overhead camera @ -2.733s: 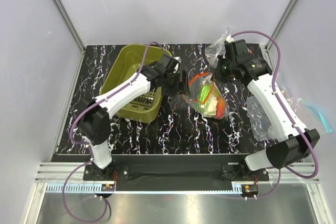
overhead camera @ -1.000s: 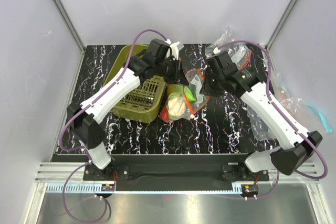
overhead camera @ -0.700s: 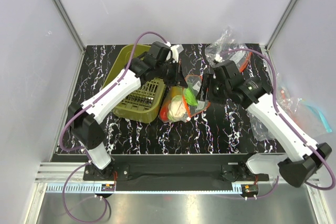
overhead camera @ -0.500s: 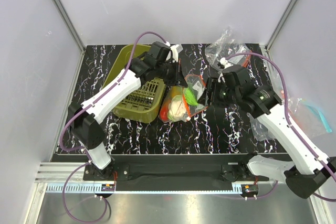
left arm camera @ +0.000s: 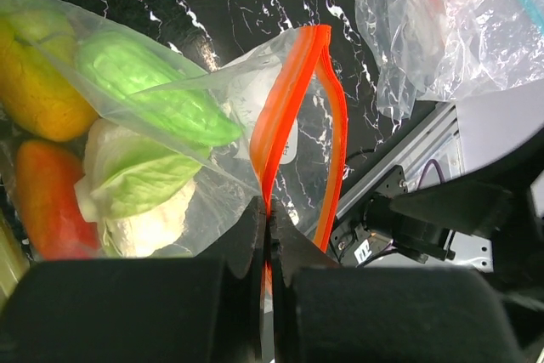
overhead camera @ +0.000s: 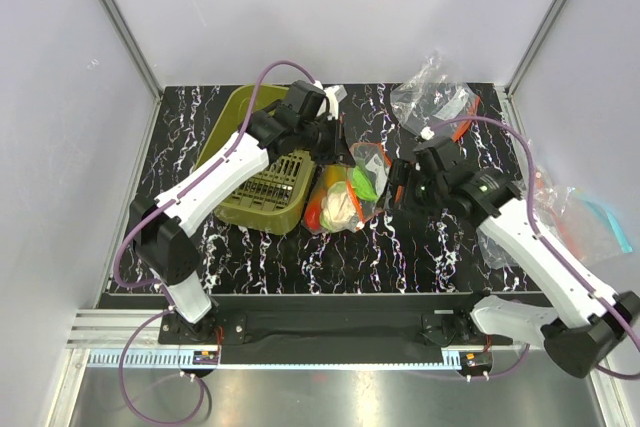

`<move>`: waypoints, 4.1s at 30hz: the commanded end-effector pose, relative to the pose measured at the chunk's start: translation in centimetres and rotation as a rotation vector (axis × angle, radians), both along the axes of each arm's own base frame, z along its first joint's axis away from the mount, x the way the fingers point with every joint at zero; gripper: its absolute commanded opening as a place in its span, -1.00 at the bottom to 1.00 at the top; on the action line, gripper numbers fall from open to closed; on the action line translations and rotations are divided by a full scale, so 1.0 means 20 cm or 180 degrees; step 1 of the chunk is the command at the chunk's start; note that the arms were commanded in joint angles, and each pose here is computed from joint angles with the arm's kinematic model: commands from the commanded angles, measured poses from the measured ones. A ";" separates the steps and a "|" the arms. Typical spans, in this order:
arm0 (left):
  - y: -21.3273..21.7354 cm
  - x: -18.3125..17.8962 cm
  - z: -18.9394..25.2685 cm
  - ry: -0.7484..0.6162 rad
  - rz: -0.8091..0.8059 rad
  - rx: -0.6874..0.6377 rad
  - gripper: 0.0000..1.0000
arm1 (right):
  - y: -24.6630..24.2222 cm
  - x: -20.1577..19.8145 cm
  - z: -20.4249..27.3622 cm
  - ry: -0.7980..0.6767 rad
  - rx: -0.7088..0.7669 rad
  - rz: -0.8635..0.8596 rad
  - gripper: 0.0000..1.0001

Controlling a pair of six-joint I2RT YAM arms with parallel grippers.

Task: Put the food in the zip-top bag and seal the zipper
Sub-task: Adjust the zipper food storage bag at the center of the board, then zip the zipper food storage bag at the center of the board.

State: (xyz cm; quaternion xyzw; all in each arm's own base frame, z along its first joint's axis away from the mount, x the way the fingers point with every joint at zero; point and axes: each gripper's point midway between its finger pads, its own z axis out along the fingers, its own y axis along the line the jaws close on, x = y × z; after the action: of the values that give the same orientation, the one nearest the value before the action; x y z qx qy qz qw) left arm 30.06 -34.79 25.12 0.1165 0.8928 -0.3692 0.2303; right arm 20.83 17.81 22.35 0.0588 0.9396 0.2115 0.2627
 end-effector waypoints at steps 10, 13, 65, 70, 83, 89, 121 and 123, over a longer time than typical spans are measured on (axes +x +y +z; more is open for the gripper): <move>0.01 0.00 0.17 -0.0297 -0.0007 -0.0136 -0.98 | 0.06 0.27 -0.14 0.0055 -0.0219 -0.0512 0.47; -0.01 0.00 0.20 -0.0315 -0.0018 -0.0199 -0.98 | 0.06 0.29 -0.15 -0.0019 -0.0136 -0.0599 0.19; -0.04 -0.48 -0.05 -0.2908 0.0069 -0.0177 0.56 | 0.05 0.31 0.25 -0.0362 0.0163 -0.0740 -1.00; -0.10 -0.43 -0.07 -0.2960 0.0106 -0.0086 0.50 | 0.05 0.30 0.26 -0.0366 0.0190 -0.0732 -1.00; -0.15 -0.38 -0.12 -0.3023 0.0188 -0.0015 -0.34 | 0.05 0.29 0.27 -0.0373 0.0215 -0.0733 -1.00; -0.14 -0.39 -0.03 -0.3141 0.0060 -0.0298 -1.00 | -0.02 0.22 0.24 -0.0352 0.0032 -0.0688 -1.00; -0.08 -0.77 0.10 -0.2469 -0.1874 -0.1551 -1.00 | 0.34 -0.28 0.46 -0.2819 0.0347 0.4199 0.04; -0.09 -0.77 0.08 -0.2421 -0.1903 -0.1494 -1.00 | 0.34 -0.29 0.47 -0.2963 0.0340 0.4309 0.01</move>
State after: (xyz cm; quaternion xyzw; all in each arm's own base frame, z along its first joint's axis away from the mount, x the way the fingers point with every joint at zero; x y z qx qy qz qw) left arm 14.77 -35.96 22.88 0.4256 0.6101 -0.5230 0.4162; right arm 15.73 24.13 29.99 -0.5557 0.6282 0.3710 0.3987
